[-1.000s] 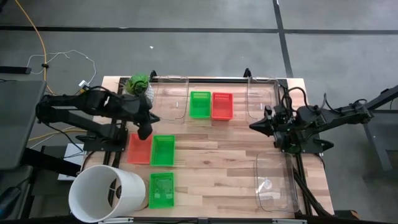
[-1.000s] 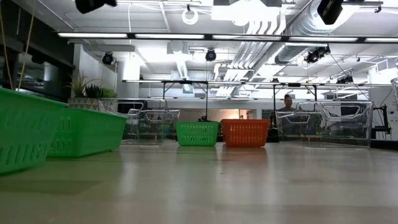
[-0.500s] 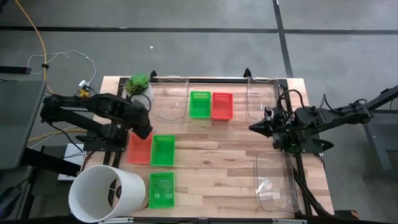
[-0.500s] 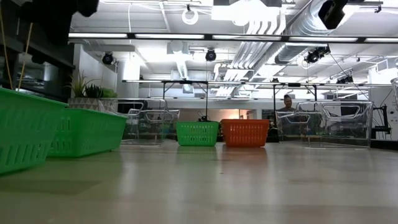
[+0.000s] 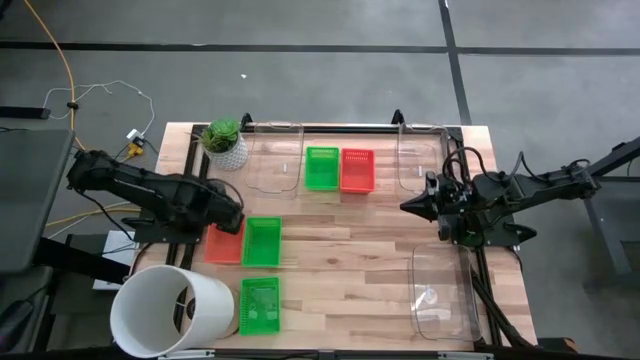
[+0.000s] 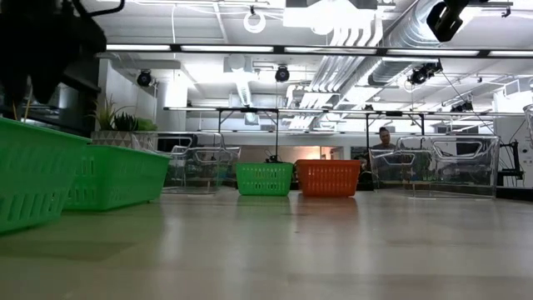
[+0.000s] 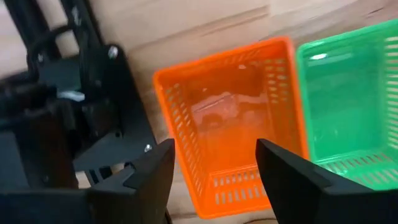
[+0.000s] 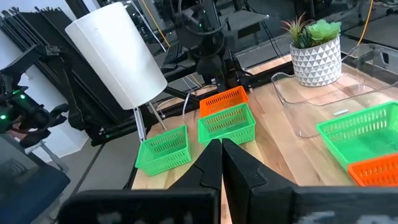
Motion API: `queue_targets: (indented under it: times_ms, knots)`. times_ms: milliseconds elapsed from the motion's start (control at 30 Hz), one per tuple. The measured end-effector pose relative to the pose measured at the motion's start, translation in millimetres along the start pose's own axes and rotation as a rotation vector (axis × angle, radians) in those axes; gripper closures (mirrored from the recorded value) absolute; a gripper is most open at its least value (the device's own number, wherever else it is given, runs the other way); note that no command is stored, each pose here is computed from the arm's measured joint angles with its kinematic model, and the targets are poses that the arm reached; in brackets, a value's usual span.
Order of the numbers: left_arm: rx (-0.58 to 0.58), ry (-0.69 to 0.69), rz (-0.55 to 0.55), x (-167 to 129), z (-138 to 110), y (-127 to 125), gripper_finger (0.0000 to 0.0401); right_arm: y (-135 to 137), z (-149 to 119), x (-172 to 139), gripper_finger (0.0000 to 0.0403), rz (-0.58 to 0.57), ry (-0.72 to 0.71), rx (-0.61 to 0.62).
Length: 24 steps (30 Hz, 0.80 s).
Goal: Stack baskets by color
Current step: Stack the bottom orange bin on the top orange bins
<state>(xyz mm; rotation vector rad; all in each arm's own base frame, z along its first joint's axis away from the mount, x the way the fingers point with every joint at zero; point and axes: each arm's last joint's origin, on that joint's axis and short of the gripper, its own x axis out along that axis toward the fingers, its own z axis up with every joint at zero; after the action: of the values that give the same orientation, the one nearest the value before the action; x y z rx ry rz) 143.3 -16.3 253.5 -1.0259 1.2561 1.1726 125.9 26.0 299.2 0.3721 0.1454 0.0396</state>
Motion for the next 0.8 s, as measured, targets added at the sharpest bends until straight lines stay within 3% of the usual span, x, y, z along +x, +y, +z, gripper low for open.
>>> queue_targets:
  times_ms: [533,800]
  knots:
    - [-0.275,-0.002,0.071,32,-41,11,0.0189,0,0,0,0.0403,-0.006,-0.002,-0.021]
    - [-0.262,-0.023,0.080,43,-48,8,0.0190,-1,0,0,0.0403,-0.024,-0.009,-0.044]
